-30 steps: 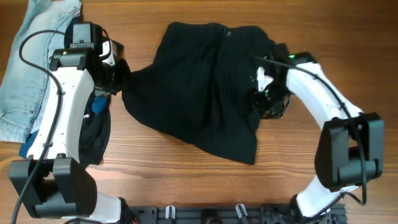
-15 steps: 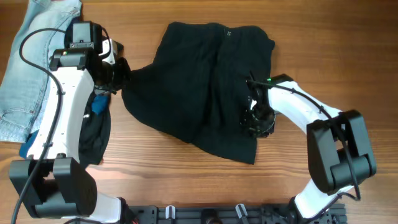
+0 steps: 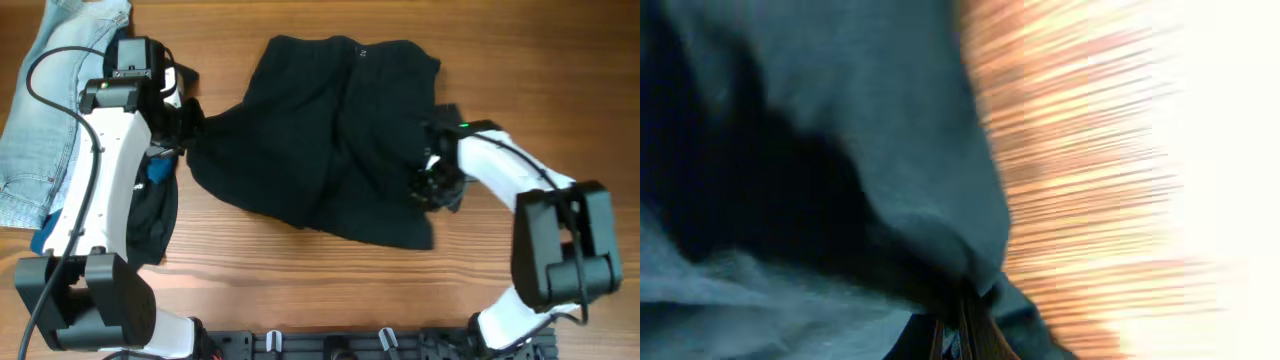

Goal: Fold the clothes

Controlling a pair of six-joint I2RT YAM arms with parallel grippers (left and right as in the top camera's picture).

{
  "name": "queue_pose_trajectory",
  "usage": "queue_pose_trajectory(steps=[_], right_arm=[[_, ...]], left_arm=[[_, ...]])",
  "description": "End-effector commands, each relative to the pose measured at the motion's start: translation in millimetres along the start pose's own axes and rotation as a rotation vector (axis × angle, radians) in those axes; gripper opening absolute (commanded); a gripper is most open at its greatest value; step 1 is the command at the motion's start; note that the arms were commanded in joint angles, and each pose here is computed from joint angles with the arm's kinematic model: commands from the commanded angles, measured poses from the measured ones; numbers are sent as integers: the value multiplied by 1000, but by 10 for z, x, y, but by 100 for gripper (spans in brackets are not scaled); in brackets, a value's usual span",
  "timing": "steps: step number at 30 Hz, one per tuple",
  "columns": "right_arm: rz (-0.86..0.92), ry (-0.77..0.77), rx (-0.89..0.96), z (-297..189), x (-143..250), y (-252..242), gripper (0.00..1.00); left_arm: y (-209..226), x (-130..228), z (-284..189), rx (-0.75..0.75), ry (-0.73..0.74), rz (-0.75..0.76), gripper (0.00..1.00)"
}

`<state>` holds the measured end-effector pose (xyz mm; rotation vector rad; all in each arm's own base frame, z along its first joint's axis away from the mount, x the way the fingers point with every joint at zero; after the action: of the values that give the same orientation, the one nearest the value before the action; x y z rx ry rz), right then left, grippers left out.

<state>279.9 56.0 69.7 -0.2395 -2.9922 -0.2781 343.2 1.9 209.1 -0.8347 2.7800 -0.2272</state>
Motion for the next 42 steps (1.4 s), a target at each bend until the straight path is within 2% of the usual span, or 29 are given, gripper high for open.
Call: queue_pose_trajectory(steps=[1, 5, 11, 18, 20, 21, 22, 23, 26, 30, 34, 38, 42], right_arm=[[-3, -99, -6, -271, -80, -257, 4], [-26, -119, -7, -383, -109, -376, 4], [-36, -103, 8, -390, -83, -390, 4], [-50, -116, 18, -601, -132, -354, 9], [-69, -131, 34, -771, -157, -334, 13], [-86, -143, 36, -868, -171, -317, 16], [-113, -170, 41, -1057, -193, -283, 27], [-128, -188, 42, -1162, -206, -262, 36], [-173, -257, 43, -1470, -260, -197, 65], [-235, -374, 44, -1786, -396, -119, 76], [-347, -527, -4, -1976, -608, 9, 85], [-377, -641, -15, -2060, -806, 63, 86], [-438, -720, -39, -2091, -978, 129, 87]], left_arm=[[185, -134, -18, -83, -59, -22, 4], [219, -130, -21, -81, -45, -34, 4], [201, 82, 8, -90, 63, -17, 4], [31, 502, 177, -37, 237, 42, 6], [-5, 626, 209, -55, 271, 72, 15], [-23, 674, 210, -62, 285, 85, 23], [-40, 740, 201, -74, 306, 100, 41], [-38, 769, 194, -82, 317, 104, 50], [-4, 804, 179, -104, 337, 102, 66], [-43, 750, 164, -67, 305, 100, 77], [-301, 512, 87, 75, 185, 123, 89], [-737, 69, -172, 288, -46, 195, 94], [-1065, -320, -336, 397, -211, 234, 99]])
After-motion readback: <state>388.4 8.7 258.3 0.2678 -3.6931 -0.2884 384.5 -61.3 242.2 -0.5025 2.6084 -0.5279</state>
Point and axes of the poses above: each gripper's point midway between its finger pads, its own z axis out along the fingers, its own y axis along the line the jaws close on, x = y × z, the point moved 7 cm from there along -z, back along the fingers, and after that the axes turned 15 degrees about -z, right-handed, at the moved point
